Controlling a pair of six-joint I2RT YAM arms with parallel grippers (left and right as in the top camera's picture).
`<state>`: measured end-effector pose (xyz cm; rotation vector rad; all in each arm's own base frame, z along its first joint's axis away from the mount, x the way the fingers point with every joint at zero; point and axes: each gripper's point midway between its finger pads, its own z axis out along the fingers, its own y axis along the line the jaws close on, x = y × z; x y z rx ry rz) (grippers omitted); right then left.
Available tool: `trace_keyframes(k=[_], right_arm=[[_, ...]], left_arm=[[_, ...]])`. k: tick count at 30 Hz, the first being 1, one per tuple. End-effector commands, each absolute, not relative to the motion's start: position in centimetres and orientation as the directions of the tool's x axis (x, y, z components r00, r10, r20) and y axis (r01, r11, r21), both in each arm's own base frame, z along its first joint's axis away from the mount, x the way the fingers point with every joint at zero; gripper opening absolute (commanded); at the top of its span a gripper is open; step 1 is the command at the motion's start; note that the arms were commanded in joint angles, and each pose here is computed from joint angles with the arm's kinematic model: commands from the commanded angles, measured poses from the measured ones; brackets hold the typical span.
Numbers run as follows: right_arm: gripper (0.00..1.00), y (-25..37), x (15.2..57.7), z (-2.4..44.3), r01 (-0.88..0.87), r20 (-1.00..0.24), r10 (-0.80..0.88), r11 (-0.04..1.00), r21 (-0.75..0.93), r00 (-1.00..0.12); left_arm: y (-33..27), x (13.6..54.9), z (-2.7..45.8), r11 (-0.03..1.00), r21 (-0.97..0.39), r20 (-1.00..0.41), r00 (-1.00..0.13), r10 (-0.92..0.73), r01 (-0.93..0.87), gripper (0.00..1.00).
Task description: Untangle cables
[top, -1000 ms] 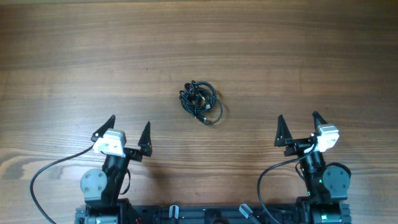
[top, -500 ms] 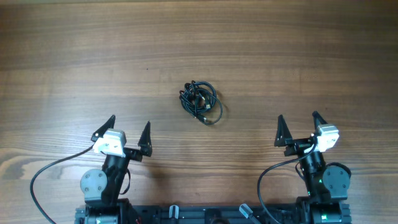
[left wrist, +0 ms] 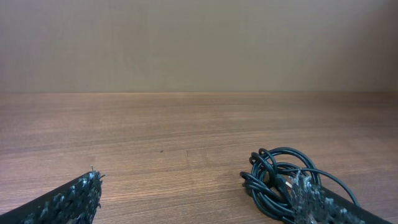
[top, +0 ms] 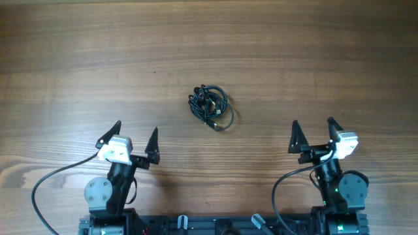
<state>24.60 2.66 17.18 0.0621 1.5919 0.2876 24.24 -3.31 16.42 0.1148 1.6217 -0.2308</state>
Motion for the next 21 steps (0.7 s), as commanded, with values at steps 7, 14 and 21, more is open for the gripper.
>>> trace_keyframes(k=[7,14,21], right_arm=[[0.99,2.6,24.6,17.6,-0.133,-0.952,0.305,0.942,0.307,-0.038],[1.00,3.8,24.3,17.9,-0.210,-0.974,0.226,0.951,0.227,-0.032],[1.00,7.2,23.1,19.6,-0.410,-0.987,0.161,0.899,0.154,-0.017]], left_arm=[[-3.5,24.2,16.3,0.972,-0.064,-0.997,-0.062,-0.051,0.227,1.00],[-3.5,24.2,16.3,0.972,-0.063,-0.997,-0.062,-0.051,0.227,1.00],[-3.5,24.2,16.3,0.972,-0.063,-0.997,-0.062,-0.051,0.227,1.00]])
